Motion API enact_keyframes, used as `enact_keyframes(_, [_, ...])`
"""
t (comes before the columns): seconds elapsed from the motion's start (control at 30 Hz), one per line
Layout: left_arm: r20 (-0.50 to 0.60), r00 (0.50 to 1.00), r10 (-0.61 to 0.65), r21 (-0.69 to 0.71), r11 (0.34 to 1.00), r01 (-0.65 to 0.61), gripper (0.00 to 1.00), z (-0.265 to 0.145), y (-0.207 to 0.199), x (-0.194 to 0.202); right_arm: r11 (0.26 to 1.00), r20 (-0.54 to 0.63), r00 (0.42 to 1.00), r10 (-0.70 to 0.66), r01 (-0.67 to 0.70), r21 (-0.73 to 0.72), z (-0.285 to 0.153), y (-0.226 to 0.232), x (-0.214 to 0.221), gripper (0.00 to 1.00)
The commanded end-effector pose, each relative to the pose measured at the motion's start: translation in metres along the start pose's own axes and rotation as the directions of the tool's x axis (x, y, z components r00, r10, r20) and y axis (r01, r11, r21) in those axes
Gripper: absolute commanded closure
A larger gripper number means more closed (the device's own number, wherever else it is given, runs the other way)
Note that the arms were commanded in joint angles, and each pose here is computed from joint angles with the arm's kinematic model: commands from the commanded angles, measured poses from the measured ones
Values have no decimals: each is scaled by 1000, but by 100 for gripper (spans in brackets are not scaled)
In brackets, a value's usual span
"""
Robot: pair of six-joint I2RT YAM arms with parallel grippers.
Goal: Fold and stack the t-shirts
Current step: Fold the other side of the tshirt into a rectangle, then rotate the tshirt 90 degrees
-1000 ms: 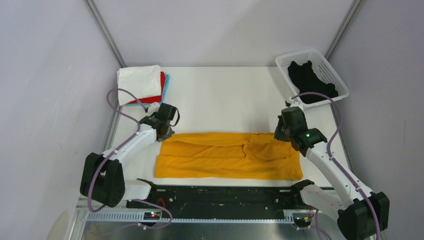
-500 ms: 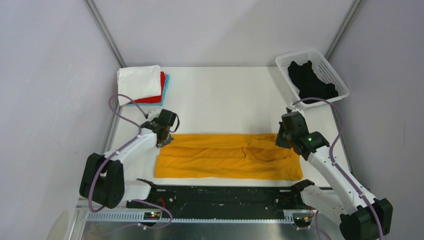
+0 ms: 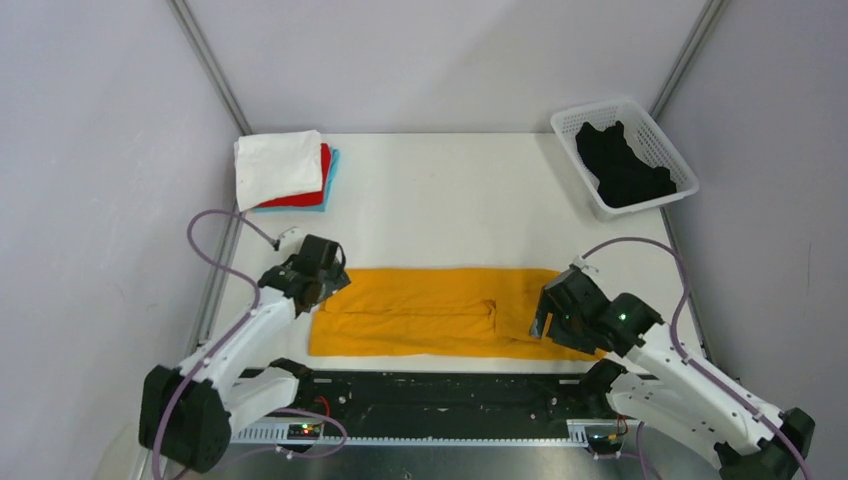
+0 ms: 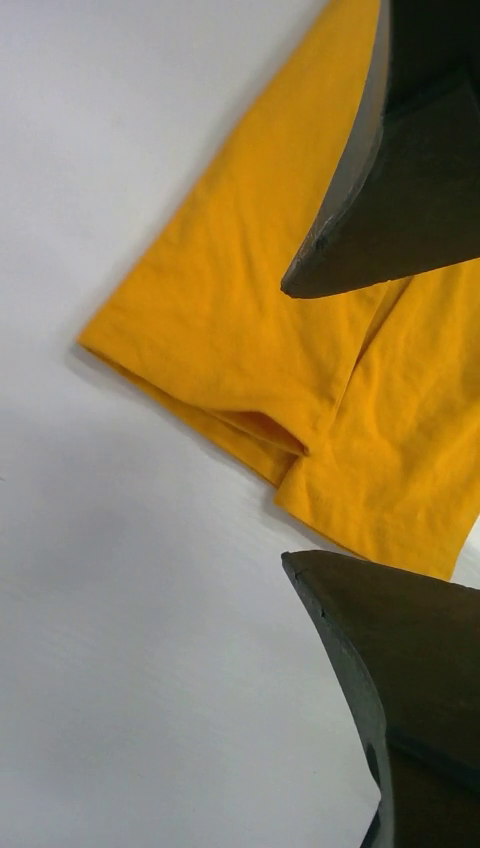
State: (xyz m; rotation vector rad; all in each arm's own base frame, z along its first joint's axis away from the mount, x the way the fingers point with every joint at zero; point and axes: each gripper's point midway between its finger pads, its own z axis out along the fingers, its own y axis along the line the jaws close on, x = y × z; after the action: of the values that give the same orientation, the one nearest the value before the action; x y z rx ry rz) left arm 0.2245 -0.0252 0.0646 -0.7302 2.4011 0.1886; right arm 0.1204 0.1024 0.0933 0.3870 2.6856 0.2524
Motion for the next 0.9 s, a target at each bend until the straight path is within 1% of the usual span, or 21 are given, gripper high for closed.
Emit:
enact_keyframes(0.0, [94, 993, -71, 84, 994, 63, 0, -23, -10, -29, 993, 77, 991, 108, -111, 45, -22, -18, -6, 4])
enact_keyframes(0.03, [94, 993, -69, 108, 992, 59, 0, -28, -16, -33, 991, 92, 990, 105, -112, 79, -27, -28, -6, 2])
enact_keyframes(0.1, [82, 994, -66, 153, 987, 53, 0, -34, -29, -39, 991, 133, 984, 118, -126, 54, -36, -28, -14, 1])
enact_keyframes(0.13, [65, 997, -44, 160, 987, 33, 0, -32, -35, -38, 994, 150, 983, 107, -111, 21, -39, -24, -18, 1])
enact_keyframes(0.17, [50, 998, -43, 216, 976, 31, 0, -36, -50, -42, 996, 165, 983, 85, -80, -36, -40, -12, -24, 0])
enact_keyframes(0.2, [27, 1000, -13, 224, 975, 7, 0, -32, -56, -38, 995, 179, 981, 78, -66, -74, -41, -3, -29, 1])
enact_keyframes(0.23, [7, 1000, -9, 291, 957, 6, 0, -36, -74, -39, 987, 211, 975, 68, -35, -155, -43, 17, -40, 0])
enact_keyframes(0.27, [-19, 999, 25, 308, 951, -18, 0, -31, -82, -33, 984, 223, 973, 57, -17, -176, -42, 27, -45, 1])
enact_keyframes(0.3, [-42, 998, 39, 378, 926, -20, 0, -34, -100, -30, 970, 259, 965, 47, 18, -243, -44, 47, -57, 1])
enact_keyframes(0.33, [-71, 996, 57, 382, 924, -26, 0, -28, -105, -23, 972, 248, 968, 28, 31, -234, -36, 55, -61, 0])
enact_keyframes(0.37, [-100, 992, 79, 404, 914, -32, 0, -24, -115, -14, 958, 251, 968, 14, 58, -279, -35, 71, -66, 0])
enact_keyframes(0.4, [-113, 989, 93, 413, 910, -38, 0, -22, -119, -10, 965, 197, 980, -2, 54, -257, -19, 76, -64, 1])
enact_keyframes(0.43, [-140, 984, 115, 417, 908, -47, 0, -17, -123, 0, 965, 182, 983, 1, 46, -256, -11, 82, -67, 1])
enact_keyframes(0.5, [-175, 975, 139, 405, 912, -58, 0, -7, -123, 15, 986, 100, 995, -2, 19, -168, 22, 77, -60, 1])
enact_keyframes(0.53, [-188, 972, 143, 386, 921, -61, 0, -1, -119, 21, 989, 91, 996, 5, 8, -146, 30, 74, -60, 1])
enact_keyframes(0.63, [-226, 961, 160, 328, 941, -80, 0, 16, -107, 38, 993, 26, 999, 39, -36, -114, 60, 64, -46, 1])
enact_keyframes(0.67, [-237, 957, 165, 319, 944, -84, 0, 19, -104, 43, 989, 9, 998, 66, -64, -133, 66, 65, -46, 1])
enact_keyframes(0.7, [-249, 953, 172, 310, 946, -90, 0, 23, -103, 48, 990, -28, 995, 97, -99, -97, 78, 52, -37, 1])
enact_keyframes(0.73, [-258, 949, 181, 305, 947, -98, 0, 25, -100, 52, 986, -34, 992, 123, -126, -112, 84, 54, -37, 1])
enact_keyframes(0.77, [-267, 945, 190, 294, 950, -107, 0, 29, -97, 56, 986, -59, 988, 145, -150, -74, 96, 44, -29, 1])
enact_keyframes(0.87, [-280, 940, 196, 270, 956, -119, 0, 35, -92, 61, 979, -56, 979, 195, -199, -55, 114, 41, -33, 1])
